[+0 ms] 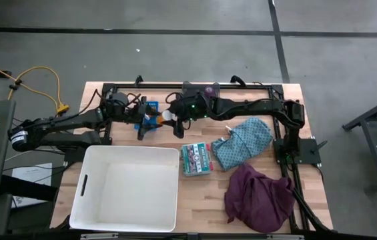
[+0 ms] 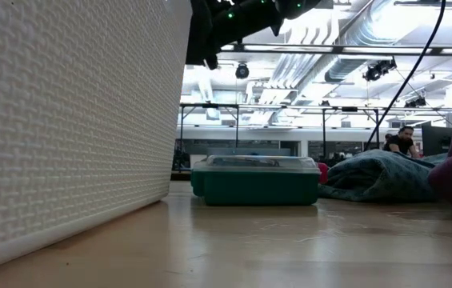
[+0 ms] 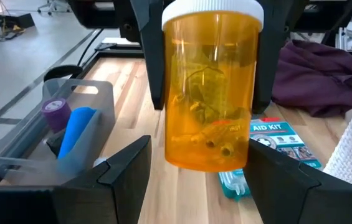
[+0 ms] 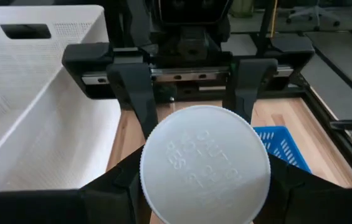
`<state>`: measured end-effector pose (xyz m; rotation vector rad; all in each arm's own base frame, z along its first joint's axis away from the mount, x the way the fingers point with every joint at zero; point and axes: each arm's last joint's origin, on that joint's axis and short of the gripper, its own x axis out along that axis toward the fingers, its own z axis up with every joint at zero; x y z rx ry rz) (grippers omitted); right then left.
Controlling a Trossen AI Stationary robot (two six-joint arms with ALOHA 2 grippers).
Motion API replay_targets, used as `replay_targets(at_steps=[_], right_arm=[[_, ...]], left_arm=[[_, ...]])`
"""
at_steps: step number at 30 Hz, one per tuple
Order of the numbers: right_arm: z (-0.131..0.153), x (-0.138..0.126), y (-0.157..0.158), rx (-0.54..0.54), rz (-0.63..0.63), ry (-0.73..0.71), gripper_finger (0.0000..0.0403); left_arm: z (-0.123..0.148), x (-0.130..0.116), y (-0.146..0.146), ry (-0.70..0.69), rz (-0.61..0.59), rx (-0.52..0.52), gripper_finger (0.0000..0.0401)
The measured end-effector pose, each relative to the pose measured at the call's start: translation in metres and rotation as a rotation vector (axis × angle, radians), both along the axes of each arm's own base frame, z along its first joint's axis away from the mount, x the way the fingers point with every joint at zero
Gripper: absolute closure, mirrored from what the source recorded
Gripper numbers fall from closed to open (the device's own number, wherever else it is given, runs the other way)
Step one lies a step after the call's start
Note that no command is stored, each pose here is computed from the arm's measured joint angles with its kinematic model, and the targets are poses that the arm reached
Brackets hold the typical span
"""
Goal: Pick & place medical supplies in basket/bin
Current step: Put the orange pill bottle into the blue bin
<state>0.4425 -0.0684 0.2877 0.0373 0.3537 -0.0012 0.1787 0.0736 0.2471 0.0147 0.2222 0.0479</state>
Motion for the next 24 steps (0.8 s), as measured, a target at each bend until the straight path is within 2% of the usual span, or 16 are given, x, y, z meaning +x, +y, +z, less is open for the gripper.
replay_targets(at_steps=[20,24], right_arm=[[0.0007,0.0003,0.0005,0.003,0.008,-0.008,0.0216],[0.0007,0.0003,0.0005,0.003,0.007,-0.008,0.0216]], left_arm=[[0.0032,0.0007,0.0,-0.035,0.003,-0.038,0.017],[0.0031,0.0007,0.0,-0.034,0.004,-0.043,0.018]])
